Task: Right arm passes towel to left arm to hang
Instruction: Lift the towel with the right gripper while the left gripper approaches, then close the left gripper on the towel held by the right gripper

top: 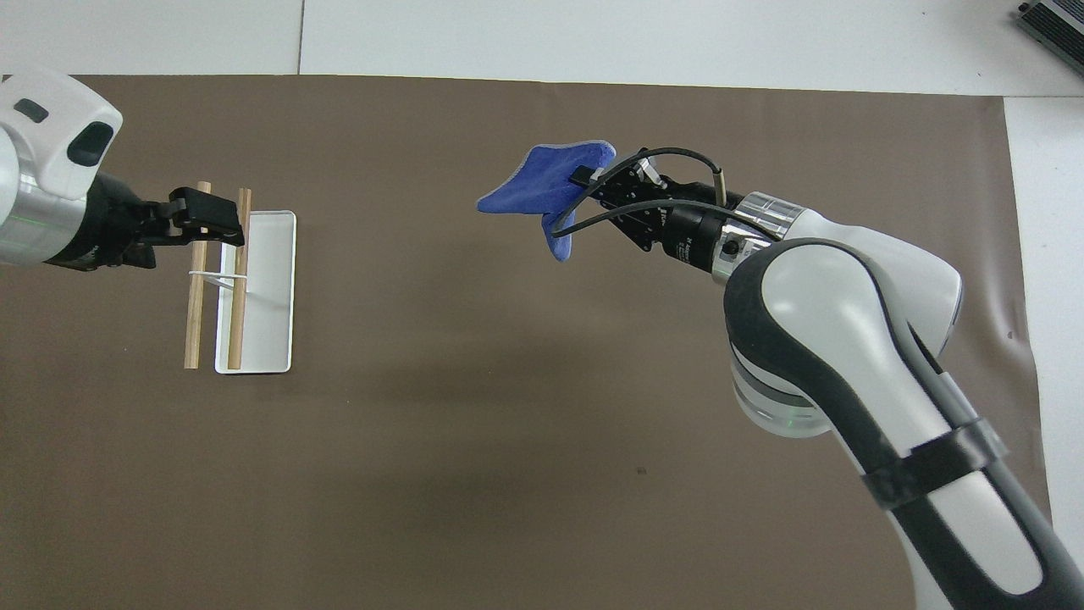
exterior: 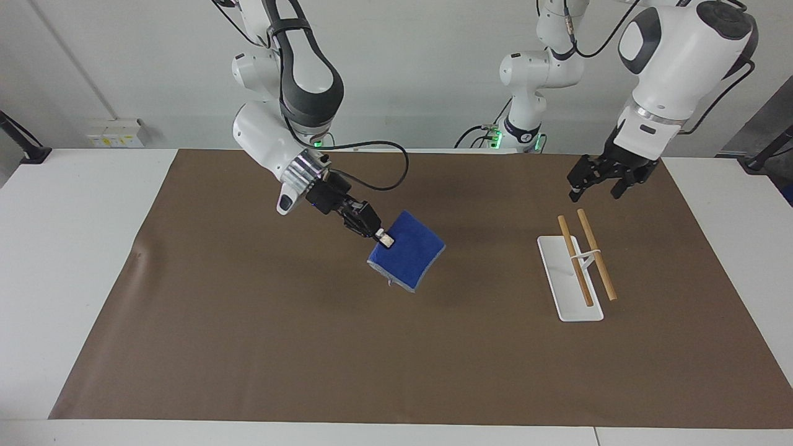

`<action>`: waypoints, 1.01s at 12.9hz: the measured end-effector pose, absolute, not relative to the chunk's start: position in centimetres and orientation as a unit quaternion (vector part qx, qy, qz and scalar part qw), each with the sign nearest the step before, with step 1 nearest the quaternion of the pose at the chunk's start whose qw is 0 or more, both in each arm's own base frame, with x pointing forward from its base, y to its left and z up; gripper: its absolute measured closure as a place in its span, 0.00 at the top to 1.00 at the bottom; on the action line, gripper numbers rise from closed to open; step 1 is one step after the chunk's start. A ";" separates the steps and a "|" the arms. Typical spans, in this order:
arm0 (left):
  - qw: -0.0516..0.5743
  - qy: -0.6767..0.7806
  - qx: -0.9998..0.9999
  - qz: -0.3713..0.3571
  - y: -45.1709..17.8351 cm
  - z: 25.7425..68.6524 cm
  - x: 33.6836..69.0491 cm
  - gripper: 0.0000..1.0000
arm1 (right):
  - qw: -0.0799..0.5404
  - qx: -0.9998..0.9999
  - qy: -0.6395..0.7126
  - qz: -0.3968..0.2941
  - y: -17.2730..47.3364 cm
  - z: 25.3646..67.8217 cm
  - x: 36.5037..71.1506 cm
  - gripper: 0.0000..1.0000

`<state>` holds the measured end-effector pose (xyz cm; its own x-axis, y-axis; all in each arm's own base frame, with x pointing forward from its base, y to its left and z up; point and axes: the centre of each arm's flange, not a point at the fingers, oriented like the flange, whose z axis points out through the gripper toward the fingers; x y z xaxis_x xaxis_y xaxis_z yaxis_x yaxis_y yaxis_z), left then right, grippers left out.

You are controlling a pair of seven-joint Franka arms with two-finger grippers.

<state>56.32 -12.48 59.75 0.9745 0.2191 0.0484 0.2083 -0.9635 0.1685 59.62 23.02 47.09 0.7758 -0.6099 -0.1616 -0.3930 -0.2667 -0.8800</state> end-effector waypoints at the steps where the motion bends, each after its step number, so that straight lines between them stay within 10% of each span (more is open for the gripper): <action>1: 0.107 0.149 0.982 0.035 -14.6 59.8 55.9 1.00 | 0.518 -0.786 0.321 -0.108 24.2 47.1 59.5 0.04; 13: 0.342 0.562 0.752 0.042 -23.0 54.5 55.2 1.00 | 0.531 -0.771 0.338 -0.095 29.9 46.9 57.2 0.04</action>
<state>55.23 -22.97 54.53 0.3653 0.8737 -0.3212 0.8161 -0.1346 0.5620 57.21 29.91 46.94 0.7532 -0.6227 -0.2121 -0.4208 -0.2083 -0.8829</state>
